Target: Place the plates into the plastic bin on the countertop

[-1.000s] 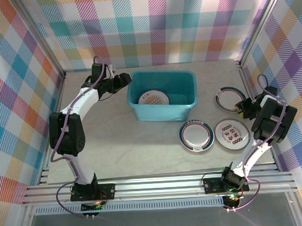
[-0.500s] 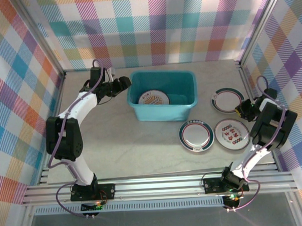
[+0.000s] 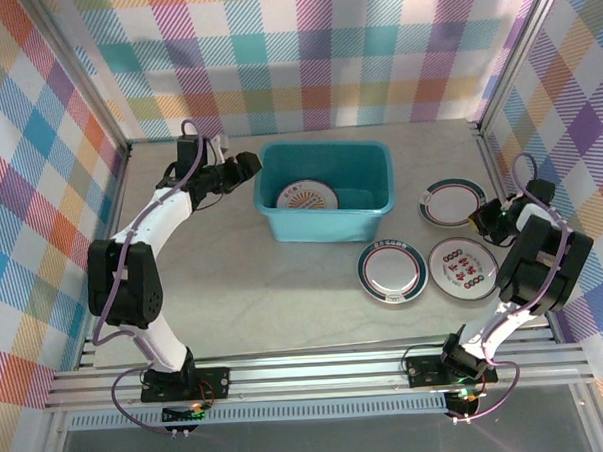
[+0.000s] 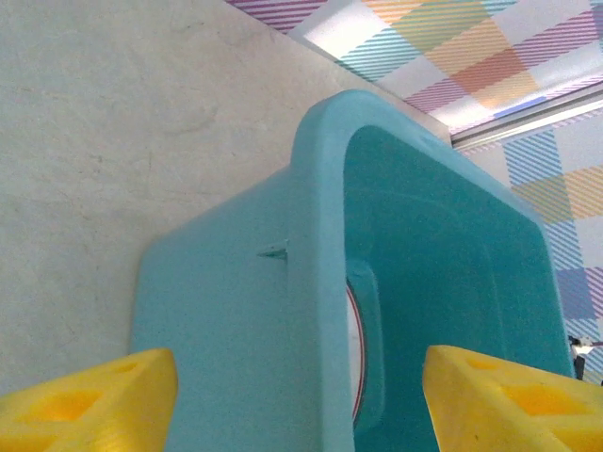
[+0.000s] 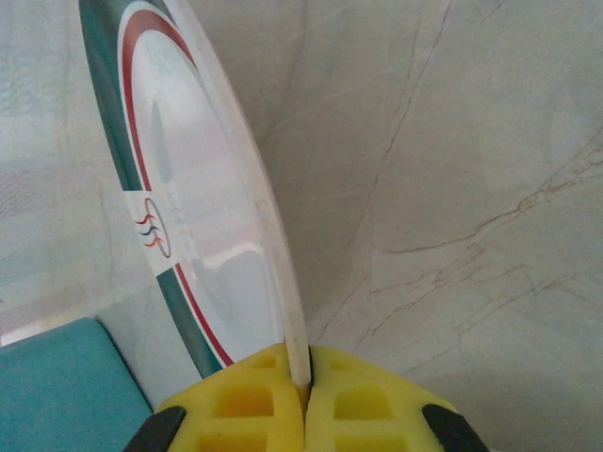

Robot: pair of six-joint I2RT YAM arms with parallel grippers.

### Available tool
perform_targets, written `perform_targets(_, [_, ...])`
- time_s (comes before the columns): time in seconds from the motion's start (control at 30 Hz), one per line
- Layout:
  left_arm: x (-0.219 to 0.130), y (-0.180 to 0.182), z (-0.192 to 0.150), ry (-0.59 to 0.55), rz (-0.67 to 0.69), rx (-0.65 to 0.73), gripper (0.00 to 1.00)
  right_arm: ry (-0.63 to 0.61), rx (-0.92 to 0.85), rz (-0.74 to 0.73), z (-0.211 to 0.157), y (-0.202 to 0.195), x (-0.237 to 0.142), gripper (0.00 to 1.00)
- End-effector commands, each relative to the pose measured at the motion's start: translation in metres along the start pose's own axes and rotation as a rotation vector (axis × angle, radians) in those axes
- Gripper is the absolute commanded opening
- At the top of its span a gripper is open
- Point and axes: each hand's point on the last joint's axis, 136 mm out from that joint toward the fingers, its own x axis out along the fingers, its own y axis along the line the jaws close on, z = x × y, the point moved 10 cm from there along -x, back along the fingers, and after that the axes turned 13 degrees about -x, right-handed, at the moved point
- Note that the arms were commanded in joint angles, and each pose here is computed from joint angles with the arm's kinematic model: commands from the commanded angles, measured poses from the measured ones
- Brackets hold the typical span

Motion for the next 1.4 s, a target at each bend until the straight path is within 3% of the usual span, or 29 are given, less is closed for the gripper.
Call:
perform_targets(0.0, [-0.01,-0.012,0.0,-0.029,-0.056,0.015,0.7,-0.043,-0.028,0.074,0.002,0.015,-0.012,0.0])
perform_targets(0.53, [-0.008,-0.022,-0.003,-0.047,-0.065,0.012,0.7,-0.106,-0.053,0.167,0.006,0.039,-0.041,0.0])
perform_targets(0.87, [-0.016,-0.034,-0.004,-0.067,-0.069,0.034,0.7,-0.21,-0.111,0.236,0.014,0.07,-0.079,0.0])
perform_targets(1.2, [-0.02,-0.036,-0.006,-0.07,-0.066,0.036,0.7,-0.274,-0.306,0.364,0.015,0.145,-0.137,0.0])
perform_targets(1.37, [-0.021,-0.035,-0.008,-0.064,-0.067,0.034,0.7,-0.208,-0.419,0.465,0.003,0.194,-0.141,0.0])
